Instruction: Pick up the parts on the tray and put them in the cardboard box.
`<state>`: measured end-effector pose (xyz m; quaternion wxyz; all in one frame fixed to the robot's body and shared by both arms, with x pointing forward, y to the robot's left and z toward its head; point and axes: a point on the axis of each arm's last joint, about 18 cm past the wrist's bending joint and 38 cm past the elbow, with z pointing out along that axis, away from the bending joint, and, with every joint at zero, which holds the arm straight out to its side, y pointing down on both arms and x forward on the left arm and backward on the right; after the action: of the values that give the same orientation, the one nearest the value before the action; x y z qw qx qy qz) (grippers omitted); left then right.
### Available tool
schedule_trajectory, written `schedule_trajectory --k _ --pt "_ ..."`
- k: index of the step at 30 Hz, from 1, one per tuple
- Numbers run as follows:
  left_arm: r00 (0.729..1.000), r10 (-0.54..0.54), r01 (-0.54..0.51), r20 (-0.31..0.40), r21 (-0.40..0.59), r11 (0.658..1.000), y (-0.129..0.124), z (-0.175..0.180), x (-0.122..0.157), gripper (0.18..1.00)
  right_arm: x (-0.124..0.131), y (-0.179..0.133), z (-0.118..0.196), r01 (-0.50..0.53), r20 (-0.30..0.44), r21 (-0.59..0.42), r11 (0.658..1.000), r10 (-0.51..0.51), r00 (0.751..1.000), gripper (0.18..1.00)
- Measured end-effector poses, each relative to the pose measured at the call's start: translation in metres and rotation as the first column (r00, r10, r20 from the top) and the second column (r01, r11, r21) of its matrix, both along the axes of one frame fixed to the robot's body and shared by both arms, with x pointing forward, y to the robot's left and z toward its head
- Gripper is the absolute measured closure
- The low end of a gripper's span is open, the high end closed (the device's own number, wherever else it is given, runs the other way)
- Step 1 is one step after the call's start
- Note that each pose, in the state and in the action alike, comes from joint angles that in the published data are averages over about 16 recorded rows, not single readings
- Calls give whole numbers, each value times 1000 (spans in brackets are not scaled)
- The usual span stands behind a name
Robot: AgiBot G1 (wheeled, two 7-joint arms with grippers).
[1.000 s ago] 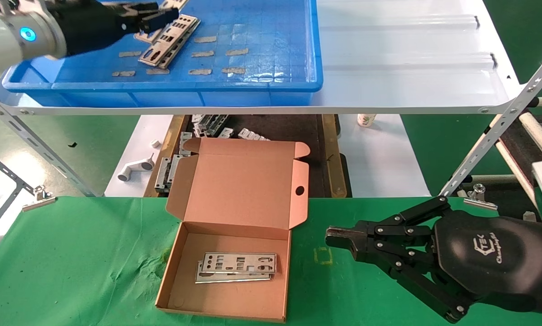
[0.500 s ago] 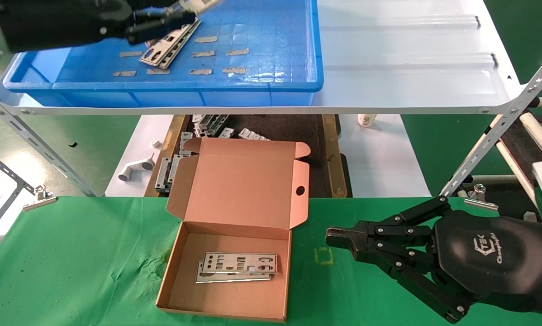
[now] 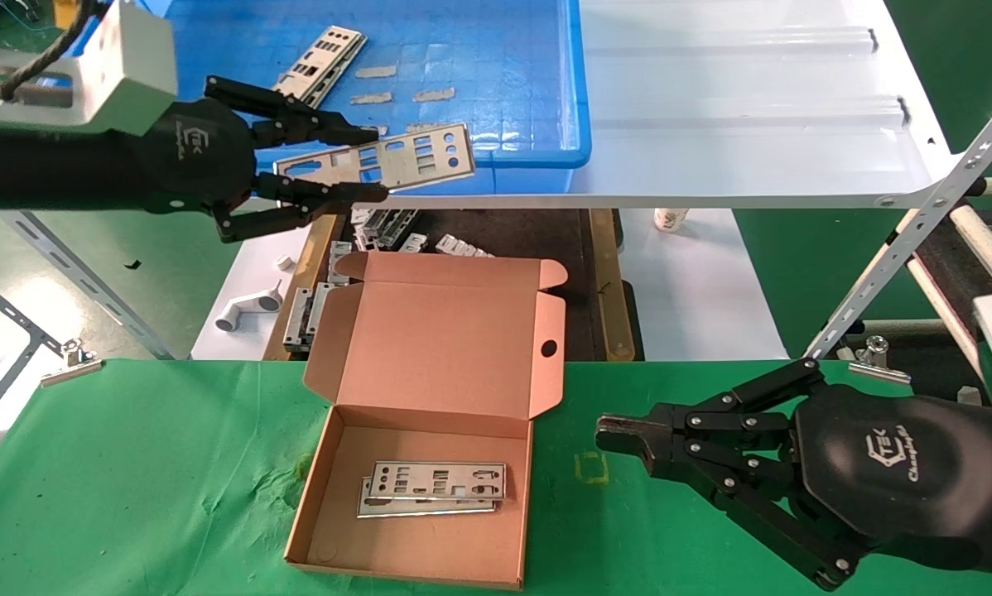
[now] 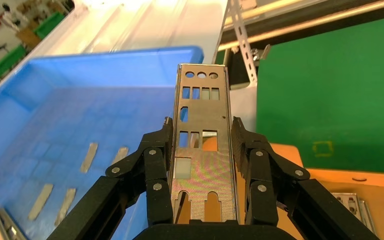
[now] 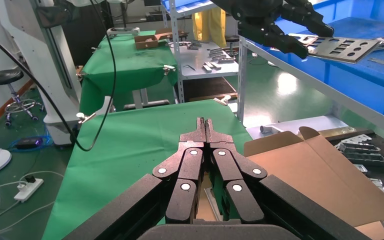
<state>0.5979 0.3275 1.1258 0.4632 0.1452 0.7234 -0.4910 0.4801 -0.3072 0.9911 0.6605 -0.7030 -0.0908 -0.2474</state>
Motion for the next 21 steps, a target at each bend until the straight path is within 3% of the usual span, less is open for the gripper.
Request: schedule_trajectory --k 6,12,21 --pt "998 -52 54 -20 111 992 -10 -38 -5 738 0 0 0 0 0 0 1000 0 1000 988" --pt "990 -86 109 -115 209 972 -24 -86 -7 738 0 0 0 0 0 0 1000 0 1000 988" --pt "972 -19 89 -233 292 952 -38 -154 19 738 0 0 0 0 0 0 1000 0 1000 988"
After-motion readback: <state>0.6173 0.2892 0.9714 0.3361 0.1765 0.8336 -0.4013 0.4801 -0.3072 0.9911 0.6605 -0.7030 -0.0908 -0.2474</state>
